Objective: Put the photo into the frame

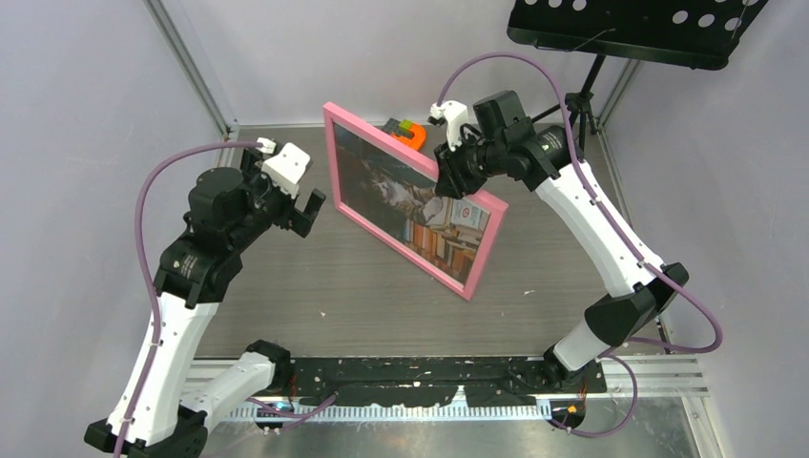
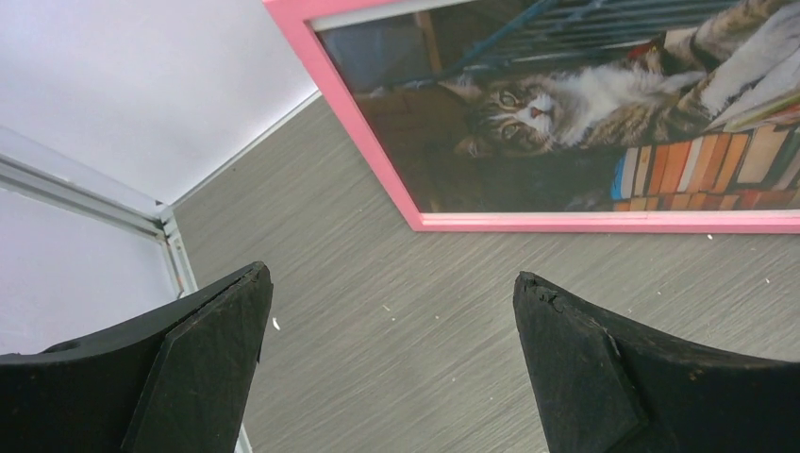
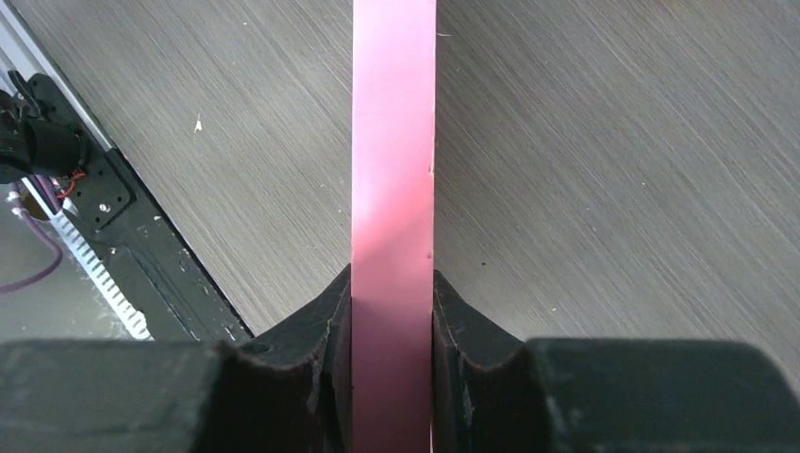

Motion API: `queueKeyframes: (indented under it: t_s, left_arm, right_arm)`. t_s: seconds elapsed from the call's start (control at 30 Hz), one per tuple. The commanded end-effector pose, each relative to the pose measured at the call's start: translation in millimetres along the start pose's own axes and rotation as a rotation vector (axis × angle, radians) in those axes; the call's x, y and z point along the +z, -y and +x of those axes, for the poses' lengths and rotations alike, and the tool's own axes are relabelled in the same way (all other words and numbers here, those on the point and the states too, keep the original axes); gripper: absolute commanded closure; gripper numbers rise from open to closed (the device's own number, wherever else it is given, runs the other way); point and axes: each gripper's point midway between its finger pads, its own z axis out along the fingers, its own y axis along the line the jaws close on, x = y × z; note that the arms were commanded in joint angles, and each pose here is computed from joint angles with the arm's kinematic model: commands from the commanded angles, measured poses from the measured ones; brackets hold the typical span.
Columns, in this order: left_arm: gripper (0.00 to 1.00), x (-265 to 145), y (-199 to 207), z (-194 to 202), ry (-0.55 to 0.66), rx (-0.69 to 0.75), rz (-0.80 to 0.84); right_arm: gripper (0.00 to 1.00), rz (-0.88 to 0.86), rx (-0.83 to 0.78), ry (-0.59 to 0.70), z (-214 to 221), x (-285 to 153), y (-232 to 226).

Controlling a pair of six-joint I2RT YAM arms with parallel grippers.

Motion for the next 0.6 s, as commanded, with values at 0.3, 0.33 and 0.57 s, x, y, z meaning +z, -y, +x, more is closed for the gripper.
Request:
queueKeyframes:
  t_s: [0.3,0.33,0.57]
  left_arm:
    - [0.00,5,13,12,-0.011,-0.054,0.048]
    - [0.00,6,13,12,-0.012,-0.056,0.050]
    - [0.01,10,18,20,-0.028,-0.068,0.066]
  right_arm:
    - [0.94,-0.031,0.162,0.244,-39,-30,17]
    - [0.94,-0.035,0.196,0.241,-35,-27,20]
    - [0.95,-0.044,0.343,0.267,-9,-24,41]
